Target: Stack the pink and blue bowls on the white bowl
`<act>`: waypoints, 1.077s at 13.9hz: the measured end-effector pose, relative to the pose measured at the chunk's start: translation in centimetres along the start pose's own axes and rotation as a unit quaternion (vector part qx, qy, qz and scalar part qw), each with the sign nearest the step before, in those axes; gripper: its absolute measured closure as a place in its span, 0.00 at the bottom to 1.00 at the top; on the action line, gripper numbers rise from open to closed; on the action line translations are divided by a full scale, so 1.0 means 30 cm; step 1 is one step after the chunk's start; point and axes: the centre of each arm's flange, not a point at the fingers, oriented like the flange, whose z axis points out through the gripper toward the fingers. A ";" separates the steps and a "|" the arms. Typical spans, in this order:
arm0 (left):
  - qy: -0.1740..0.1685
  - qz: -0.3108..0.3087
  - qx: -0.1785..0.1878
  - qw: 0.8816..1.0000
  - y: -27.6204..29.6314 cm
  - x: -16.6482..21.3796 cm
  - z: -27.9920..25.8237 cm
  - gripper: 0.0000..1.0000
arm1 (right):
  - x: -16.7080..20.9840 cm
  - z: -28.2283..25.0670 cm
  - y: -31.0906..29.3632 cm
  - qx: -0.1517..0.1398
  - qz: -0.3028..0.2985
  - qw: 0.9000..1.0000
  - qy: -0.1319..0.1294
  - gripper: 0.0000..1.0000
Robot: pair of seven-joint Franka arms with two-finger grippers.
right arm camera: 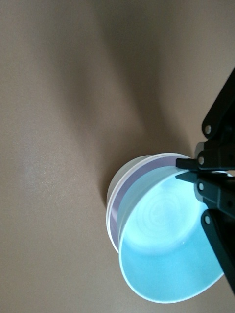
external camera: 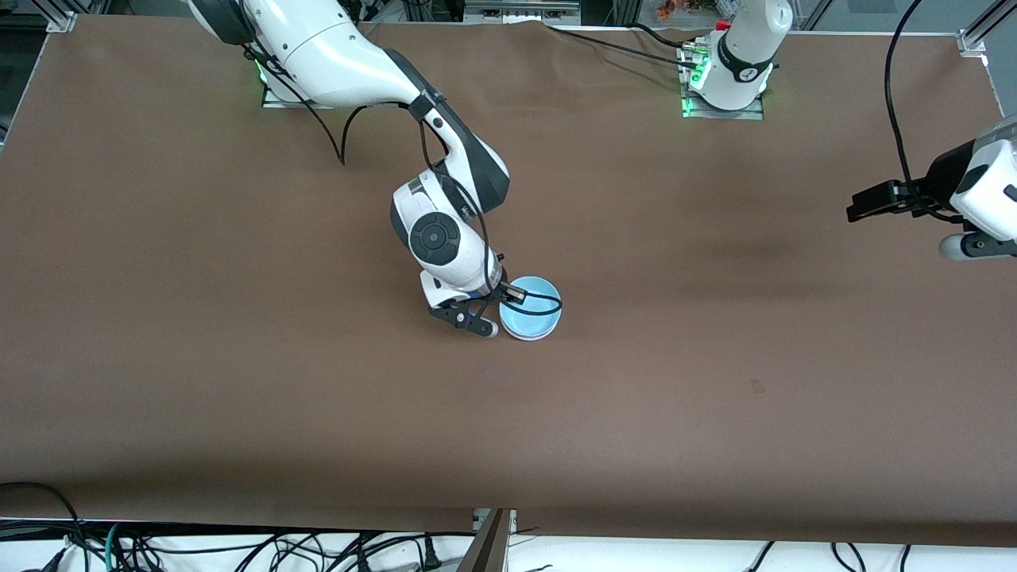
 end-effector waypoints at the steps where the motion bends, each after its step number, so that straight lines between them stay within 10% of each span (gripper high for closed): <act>1: -0.002 0.000 0.000 1.000 0.000 0.000 0.002 0.00 | -0.001 0.000 0.000 0.000 0.000 1.000 0.000 0.97; 7: -0.007 0.009 -0.013 1.000 0.039 0.022 0.017 0.00 | -0.006 0.002 -0.002 -0.001 -0.001 1.000 -0.001 0.93; 15: 0.000 0.014 -0.011 1.000 0.055 0.043 0.000 0.00 | 0.082 -0.147 0.011 0.012 0.009 1.000 0.012 0.15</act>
